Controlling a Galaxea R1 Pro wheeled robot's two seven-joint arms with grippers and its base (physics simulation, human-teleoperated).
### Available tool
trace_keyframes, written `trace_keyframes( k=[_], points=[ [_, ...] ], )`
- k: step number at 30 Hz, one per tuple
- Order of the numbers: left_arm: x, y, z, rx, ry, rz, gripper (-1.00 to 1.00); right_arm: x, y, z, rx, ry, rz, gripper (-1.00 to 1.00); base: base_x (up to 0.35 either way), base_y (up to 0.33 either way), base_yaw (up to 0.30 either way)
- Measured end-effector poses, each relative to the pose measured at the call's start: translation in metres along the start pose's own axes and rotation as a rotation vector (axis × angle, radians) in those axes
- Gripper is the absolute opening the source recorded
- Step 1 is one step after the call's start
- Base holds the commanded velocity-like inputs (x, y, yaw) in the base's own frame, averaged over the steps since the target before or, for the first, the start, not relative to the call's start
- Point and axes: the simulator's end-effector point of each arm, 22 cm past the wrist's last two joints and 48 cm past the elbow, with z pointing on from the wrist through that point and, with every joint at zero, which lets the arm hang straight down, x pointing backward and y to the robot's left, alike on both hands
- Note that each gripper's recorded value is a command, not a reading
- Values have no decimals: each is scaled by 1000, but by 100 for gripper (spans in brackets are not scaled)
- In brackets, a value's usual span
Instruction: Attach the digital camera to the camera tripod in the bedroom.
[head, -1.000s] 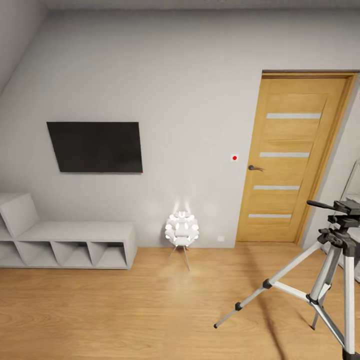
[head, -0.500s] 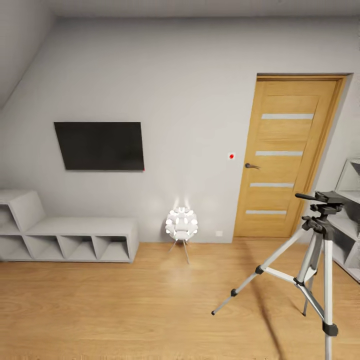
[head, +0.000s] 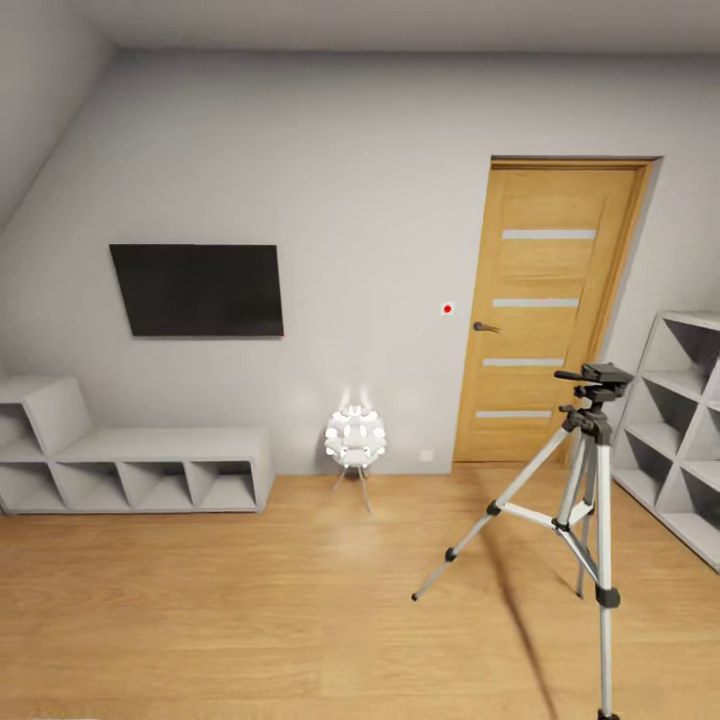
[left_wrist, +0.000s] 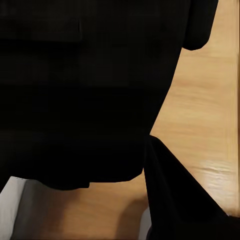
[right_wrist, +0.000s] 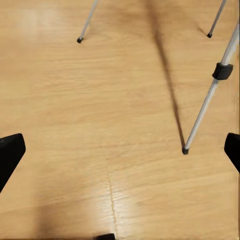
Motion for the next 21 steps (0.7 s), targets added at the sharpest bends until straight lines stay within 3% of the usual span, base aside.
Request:
trace_keyframes(
  k=[21],
  points=[
    [-2,0,1,-1,-6,-1,-100,-2,0,0,1,-7,3,100,-10,0,-281]
  ],
)
